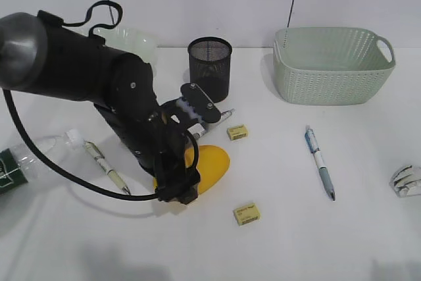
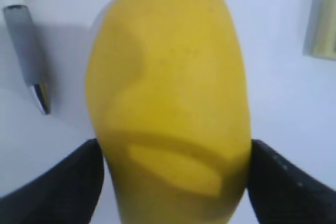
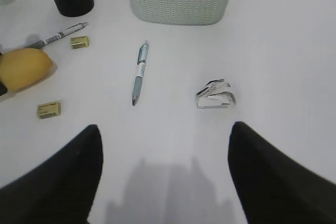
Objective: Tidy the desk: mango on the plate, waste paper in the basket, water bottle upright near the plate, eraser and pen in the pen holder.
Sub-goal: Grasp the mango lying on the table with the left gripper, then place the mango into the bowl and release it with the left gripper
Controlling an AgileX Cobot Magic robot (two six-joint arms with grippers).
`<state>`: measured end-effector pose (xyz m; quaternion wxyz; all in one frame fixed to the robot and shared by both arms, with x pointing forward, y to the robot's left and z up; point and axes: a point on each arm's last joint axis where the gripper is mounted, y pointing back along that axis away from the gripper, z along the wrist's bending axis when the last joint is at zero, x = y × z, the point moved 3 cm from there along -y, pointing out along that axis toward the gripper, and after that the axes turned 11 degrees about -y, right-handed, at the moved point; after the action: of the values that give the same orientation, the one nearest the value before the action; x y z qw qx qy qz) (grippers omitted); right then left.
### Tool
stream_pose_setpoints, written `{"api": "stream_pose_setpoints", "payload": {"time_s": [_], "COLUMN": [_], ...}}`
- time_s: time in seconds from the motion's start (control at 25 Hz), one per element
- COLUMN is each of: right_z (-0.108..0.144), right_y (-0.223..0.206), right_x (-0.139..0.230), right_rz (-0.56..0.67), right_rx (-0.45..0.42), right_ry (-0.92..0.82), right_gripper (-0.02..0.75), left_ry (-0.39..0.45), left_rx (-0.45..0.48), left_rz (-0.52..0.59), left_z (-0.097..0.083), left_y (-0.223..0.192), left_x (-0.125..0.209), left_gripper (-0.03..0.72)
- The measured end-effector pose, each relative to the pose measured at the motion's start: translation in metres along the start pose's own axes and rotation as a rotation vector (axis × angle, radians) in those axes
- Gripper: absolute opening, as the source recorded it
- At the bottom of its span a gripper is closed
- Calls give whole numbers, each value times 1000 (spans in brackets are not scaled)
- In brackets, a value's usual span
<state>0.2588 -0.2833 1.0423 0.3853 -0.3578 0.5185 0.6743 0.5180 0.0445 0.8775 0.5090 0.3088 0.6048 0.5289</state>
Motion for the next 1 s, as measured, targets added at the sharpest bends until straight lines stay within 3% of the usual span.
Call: {"api": "stream_pose_setpoints", "payload": {"time_s": [0.12,0.56,1.0], "right_z": [0,0,0], "right_y": [0,0,0], "right_x": [0,0,0], "right_rz": [0,0,0], "right_rx": [0,0,0], "right_ry": [0,0,0], "right_gripper": [585,585,585], "left_ry": [1,5,-3], "left_rx": [1,13,-29], "left_rz": [1,8,-77], "left_z": [0,-2,-1], "left_y": [0,5,48], "left_x": [0,1,-9], "left_gripper": [571,571,571]}}
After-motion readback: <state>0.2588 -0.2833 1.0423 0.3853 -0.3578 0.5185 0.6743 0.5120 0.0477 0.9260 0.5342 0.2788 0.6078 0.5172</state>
